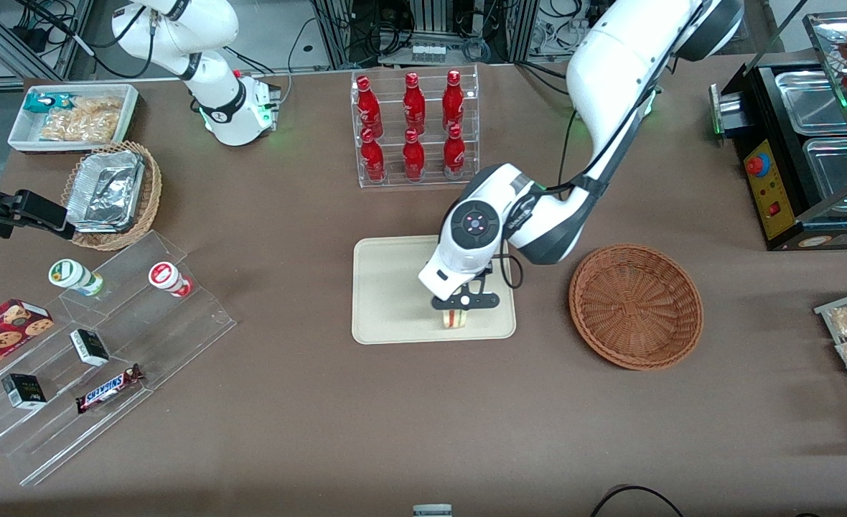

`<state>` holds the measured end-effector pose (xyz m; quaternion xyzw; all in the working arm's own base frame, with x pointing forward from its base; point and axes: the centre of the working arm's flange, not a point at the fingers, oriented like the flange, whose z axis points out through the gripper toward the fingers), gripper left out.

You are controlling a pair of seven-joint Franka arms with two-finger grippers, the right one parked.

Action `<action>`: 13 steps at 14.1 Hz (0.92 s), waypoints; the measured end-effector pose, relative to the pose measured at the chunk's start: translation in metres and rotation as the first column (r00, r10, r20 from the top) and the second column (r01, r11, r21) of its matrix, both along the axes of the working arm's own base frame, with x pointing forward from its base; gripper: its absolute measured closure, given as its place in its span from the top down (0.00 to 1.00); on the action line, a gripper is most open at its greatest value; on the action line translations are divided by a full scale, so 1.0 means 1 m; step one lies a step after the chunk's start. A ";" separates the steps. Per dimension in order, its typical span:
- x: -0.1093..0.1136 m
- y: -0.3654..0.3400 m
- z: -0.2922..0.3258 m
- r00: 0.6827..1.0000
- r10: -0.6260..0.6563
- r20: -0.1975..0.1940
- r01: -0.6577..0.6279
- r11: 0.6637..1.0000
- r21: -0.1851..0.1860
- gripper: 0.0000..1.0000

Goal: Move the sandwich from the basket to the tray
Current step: 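Carry the sandwich with the left gripper over the cream tray, then lower the sandwich onto the tray and open the left gripper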

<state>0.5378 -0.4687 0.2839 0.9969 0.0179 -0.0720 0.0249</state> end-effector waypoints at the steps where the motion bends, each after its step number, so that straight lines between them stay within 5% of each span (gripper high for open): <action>1: -0.003 -0.008 -0.007 1.000 0.002 -0.006 -0.002 1.000 0.002 0.14; 7: -0.011 -0.033 -0.028 0.999 0.040 -0.021 -0.040 0.999 0.008 0.16; 13: 0.012 -0.012 -0.026 0.995 0.102 0.018 -0.103 0.994 0.039 0.69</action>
